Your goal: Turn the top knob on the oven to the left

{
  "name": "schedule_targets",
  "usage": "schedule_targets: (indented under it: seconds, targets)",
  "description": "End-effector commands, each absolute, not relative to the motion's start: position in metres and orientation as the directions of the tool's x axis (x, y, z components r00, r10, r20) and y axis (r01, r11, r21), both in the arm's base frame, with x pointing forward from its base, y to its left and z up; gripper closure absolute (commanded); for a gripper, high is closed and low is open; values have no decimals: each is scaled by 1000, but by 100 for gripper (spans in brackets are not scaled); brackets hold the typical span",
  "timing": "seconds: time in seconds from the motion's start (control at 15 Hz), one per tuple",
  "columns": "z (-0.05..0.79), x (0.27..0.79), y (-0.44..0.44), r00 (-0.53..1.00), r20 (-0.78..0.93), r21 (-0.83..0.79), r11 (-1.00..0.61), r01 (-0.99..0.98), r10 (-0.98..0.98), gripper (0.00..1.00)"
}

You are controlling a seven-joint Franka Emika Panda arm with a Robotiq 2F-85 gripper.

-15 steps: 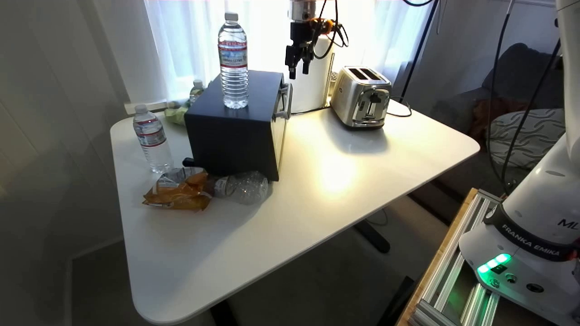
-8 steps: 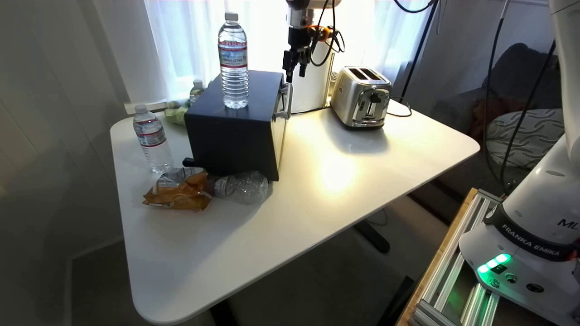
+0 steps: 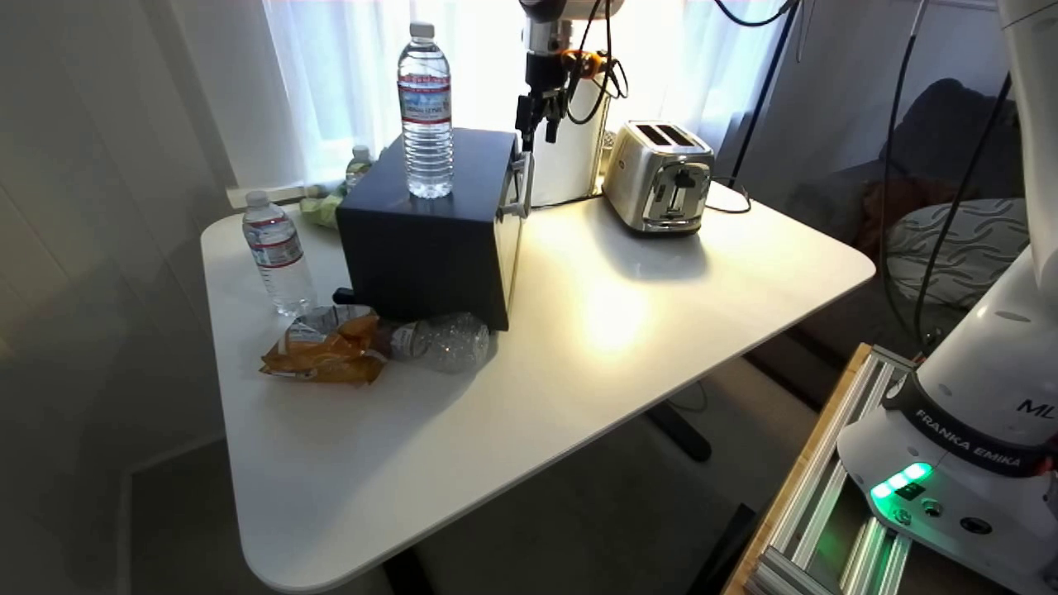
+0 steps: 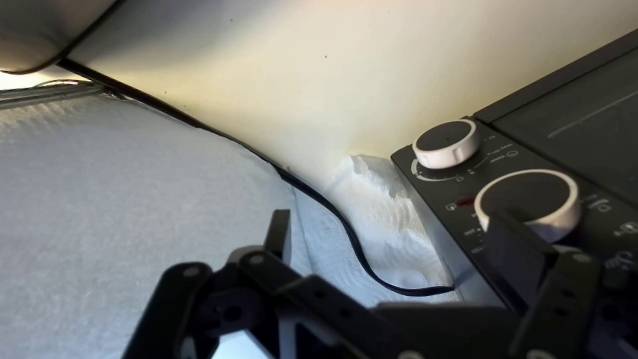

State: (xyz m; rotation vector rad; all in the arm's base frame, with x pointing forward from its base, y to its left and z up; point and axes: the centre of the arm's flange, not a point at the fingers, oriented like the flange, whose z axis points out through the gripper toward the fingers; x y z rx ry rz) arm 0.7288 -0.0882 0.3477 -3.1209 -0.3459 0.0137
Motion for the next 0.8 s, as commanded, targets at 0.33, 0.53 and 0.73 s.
schedule_targets:
  seconds: [0.33, 0.53, 0.73]
  targets:
    - [344, 722, -74, 962, -40, -58, -962, 267, 270, 0]
    - [342, 721, -72, 960, -50, -65, -960, 272, 275, 0]
    - [341, 720, -70, 959, -61, -72, -959, 273, 278, 0]
